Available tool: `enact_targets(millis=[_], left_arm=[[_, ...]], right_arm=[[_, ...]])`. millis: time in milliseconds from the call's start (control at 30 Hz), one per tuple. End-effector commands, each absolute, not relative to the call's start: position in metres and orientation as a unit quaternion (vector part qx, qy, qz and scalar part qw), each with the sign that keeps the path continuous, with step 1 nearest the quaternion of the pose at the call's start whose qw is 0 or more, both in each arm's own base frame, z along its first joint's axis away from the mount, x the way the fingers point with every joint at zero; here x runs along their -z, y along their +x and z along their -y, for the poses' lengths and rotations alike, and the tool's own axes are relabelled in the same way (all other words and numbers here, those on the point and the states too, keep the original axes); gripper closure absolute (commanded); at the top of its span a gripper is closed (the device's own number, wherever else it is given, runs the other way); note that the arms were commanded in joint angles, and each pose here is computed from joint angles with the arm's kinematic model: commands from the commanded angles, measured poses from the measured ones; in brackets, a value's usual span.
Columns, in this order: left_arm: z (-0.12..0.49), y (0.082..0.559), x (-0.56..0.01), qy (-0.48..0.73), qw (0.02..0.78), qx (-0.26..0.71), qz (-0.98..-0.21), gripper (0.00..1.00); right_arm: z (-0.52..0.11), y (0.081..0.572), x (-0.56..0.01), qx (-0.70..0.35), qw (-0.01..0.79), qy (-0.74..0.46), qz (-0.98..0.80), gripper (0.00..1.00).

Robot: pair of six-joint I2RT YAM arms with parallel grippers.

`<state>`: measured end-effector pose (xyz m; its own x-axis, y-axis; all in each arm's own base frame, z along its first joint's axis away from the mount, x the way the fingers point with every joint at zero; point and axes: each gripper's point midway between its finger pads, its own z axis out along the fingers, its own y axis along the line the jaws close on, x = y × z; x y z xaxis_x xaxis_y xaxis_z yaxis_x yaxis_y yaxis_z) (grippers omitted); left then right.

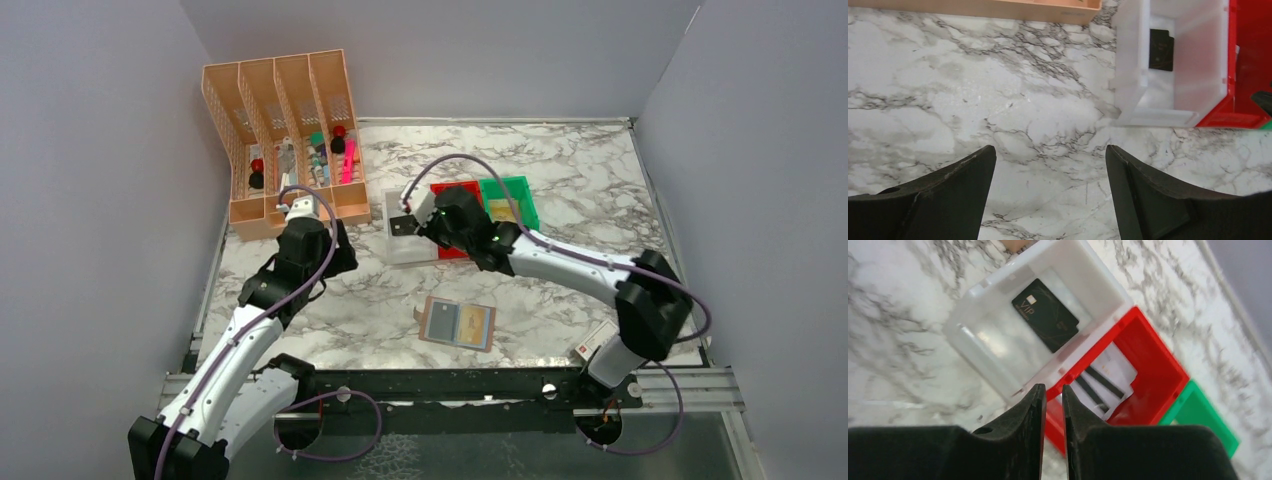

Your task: Take the credit cards out of the card holder

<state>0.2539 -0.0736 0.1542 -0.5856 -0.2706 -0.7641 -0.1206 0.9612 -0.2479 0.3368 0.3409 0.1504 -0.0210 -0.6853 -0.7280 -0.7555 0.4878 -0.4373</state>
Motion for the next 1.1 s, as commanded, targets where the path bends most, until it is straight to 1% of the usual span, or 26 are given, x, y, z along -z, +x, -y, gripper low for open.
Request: enact_targets(millis=[0, 133, 233, 300, 367, 533, 633, 767, 867, 1067], left_arm=[[0.118, 0.251, -0.157, -0.049, 0.431, 0.198, -0.879, 0.17], [0.162, 0.238, -0.159, -0.022, 0.391, 0.322, -0.862, 0.20], [0.189, 0.228, -0.161, 0.000, 0.351, 0.396, -0.848, 0.24], [0.203, 0.222, -0.162, 0.018, 0.332, 0.416, -0.846, 0.25], [0.217, 0.218, -0.160, 0.036, 0.328, 0.411, -0.850, 0.26], [0.252, 0.202, -0.142, 0.068, 0.312, 0.389, -0.864, 0.27], [0.259, 0.198, -0.128, 0.068, 0.309, 0.370, -0.874, 0.28], [0.276, 0.190, -0.128, 0.073, 0.304, 0.395, -0.864, 0.32], [0.288, 0.182, -0.118, 0.082, 0.290, 0.390, -0.870, 0.34], [0.310, 0.179, -0.113, 0.089, 0.284, 0.408, -0.863, 0.37]], right_arm=[[-0.314, 0.291, -0.142, -0.140, 0.443, -0.304, -0.832, 0.76], [-0.276, 0.238, -0.102, -0.174, 0.356, -0.191, -0.898, 0.76], [-0.257, 0.210, -0.087, -0.201, 0.326, -0.127, -0.915, 0.76], [-0.245, 0.200, -0.084, -0.214, 0.322, -0.081, -0.919, 0.75], [-0.238, 0.193, -0.081, -0.224, 0.321, -0.056, -0.918, 0.72], [-0.226, 0.187, -0.072, -0.208, 0.308, -0.035, -0.928, 0.72], [-0.222, 0.184, -0.069, -0.197, 0.300, -0.028, -0.933, 0.73], [-0.231, 0.176, -0.070, -0.235, 0.289, -0.031, -0.927, 0.74], [-0.236, 0.170, -0.069, -0.260, 0.279, -0.025, -0.924, 0.77], [-0.232, 0.166, -0.062, -0.257, 0.269, -0.008, -0.928, 0.80]])
